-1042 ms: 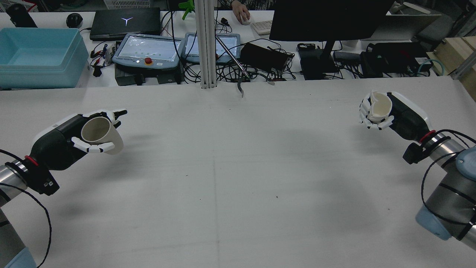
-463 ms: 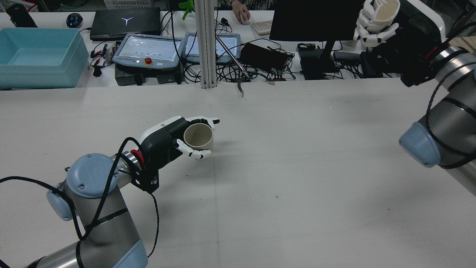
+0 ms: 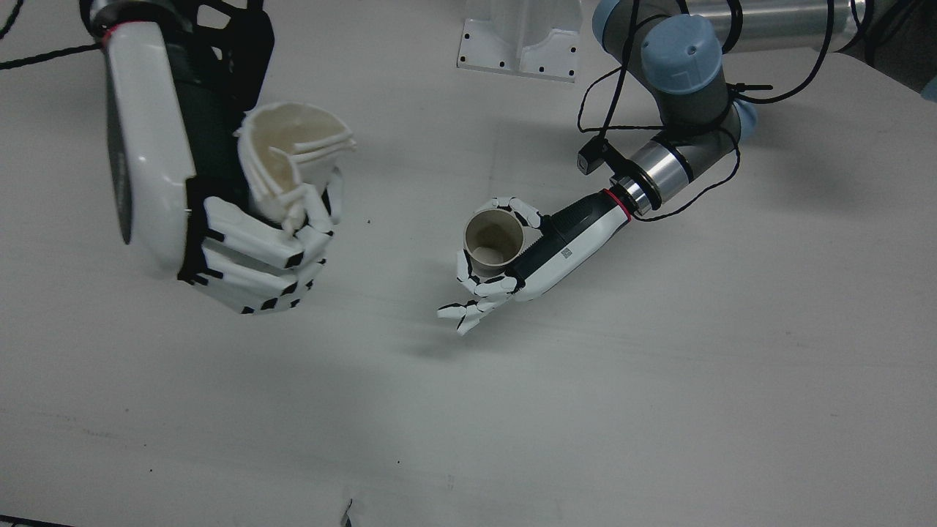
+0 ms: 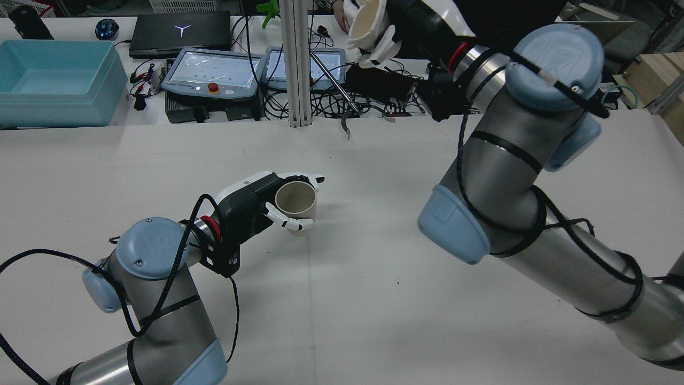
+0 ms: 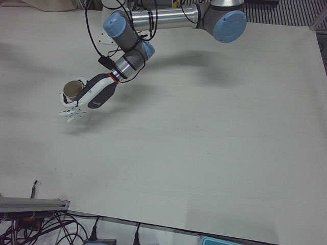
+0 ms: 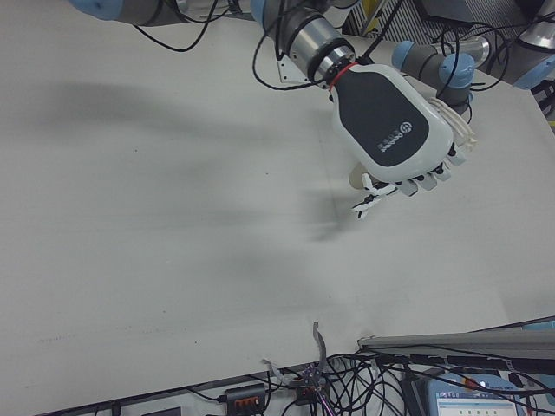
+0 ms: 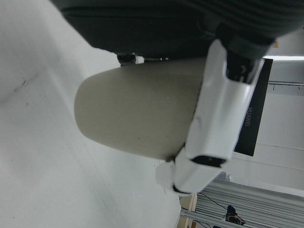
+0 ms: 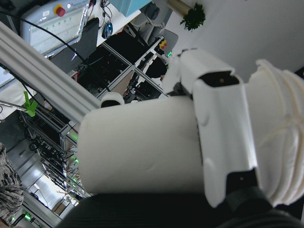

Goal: Pour water
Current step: 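Move the paper cup over the beige cup and tilt it to pour, then tilt the paper cup upright and withdraw the right hand away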

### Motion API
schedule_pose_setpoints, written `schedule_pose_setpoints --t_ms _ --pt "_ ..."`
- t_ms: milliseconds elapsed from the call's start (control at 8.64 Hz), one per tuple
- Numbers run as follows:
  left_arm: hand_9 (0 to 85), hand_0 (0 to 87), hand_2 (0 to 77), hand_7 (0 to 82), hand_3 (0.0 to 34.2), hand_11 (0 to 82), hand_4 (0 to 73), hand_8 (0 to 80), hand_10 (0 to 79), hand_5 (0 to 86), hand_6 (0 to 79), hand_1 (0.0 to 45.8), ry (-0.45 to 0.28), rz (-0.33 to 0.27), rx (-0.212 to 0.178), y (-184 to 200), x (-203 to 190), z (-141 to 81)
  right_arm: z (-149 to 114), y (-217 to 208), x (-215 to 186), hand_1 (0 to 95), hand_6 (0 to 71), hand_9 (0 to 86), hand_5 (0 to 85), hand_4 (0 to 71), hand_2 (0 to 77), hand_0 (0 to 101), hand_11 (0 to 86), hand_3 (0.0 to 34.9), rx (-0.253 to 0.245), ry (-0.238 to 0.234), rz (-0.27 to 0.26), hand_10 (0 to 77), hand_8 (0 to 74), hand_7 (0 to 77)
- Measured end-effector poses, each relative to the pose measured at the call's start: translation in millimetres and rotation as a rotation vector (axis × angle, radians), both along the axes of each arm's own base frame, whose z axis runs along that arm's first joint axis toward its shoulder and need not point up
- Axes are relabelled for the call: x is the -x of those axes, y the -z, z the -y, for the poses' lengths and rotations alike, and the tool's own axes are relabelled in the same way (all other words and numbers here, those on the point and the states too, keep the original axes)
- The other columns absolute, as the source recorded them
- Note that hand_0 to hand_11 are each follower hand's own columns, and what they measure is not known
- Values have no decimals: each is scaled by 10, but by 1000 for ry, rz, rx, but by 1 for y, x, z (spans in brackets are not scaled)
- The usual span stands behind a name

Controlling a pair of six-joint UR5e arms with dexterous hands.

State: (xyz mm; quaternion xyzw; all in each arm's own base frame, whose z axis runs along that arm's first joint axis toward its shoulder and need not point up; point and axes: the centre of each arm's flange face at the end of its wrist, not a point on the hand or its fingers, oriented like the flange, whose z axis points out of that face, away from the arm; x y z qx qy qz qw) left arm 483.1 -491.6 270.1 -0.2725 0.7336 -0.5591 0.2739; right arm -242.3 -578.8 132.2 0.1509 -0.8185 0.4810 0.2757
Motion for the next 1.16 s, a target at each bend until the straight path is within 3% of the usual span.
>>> schedule_pose_setpoints --t_ms 116,347,579,695,811,926,1042,1158 --pt "27 802 365 180 0 82 322 44 22 535 82 262 12 -14 6 3 10 8 -20 10 50 147 698 595 682 469 551 802 485 30 -5 17 -91 491 584 616" --pt "27 802 365 180 0 71 322 44 22 535 82 256 41 -45 -3 14 36 22 -50 -7 109 147 693 616 687 469 556 802 485 33 15 20 -246 491 562 622" --pt "27 799 365 180 0 71 327 44 11 529 82 256 51 -56 -10 22 49 24 -56 -23 136 147 693 627 693 475 556 802 491 33 42 25 -318 485 545 627" --pt "27 799 365 180 0 71 327 44 11 529 82 256 53 -59 -12 25 52 24 -59 -23 135 147 693 633 693 475 556 802 491 32 37 23 -317 485 540 627" --pt "27 798 365 180 0 71 327 44 11 529 82 256 55 -59 -12 24 55 24 -66 -22 112 147 693 638 693 475 556 802 491 32 20 5 -279 485 524 627" --pt "27 798 371 180 0 71 327 44 11 529 82 256 54 -59 -12 14 55 22 -71 -36 66 147 693 638 693 475 556 802 491 32 29 -27 -194 485 524 627" --pt "27 798 371 180 0 71 327 44 11 529 82 256 51 -61 -12 -8 54 20 -72 -71 25 147 693 644 693 475 556 800 491 31 94 -35 -86 485 524 627" --pt "22 802 371 174 0 76 322 27 11 535 82 256 50 -69 -9 -39 57 18 -70 -133 -22 147 682 638 676 491 556 800 496 33 210 -41 69 475 529 638"
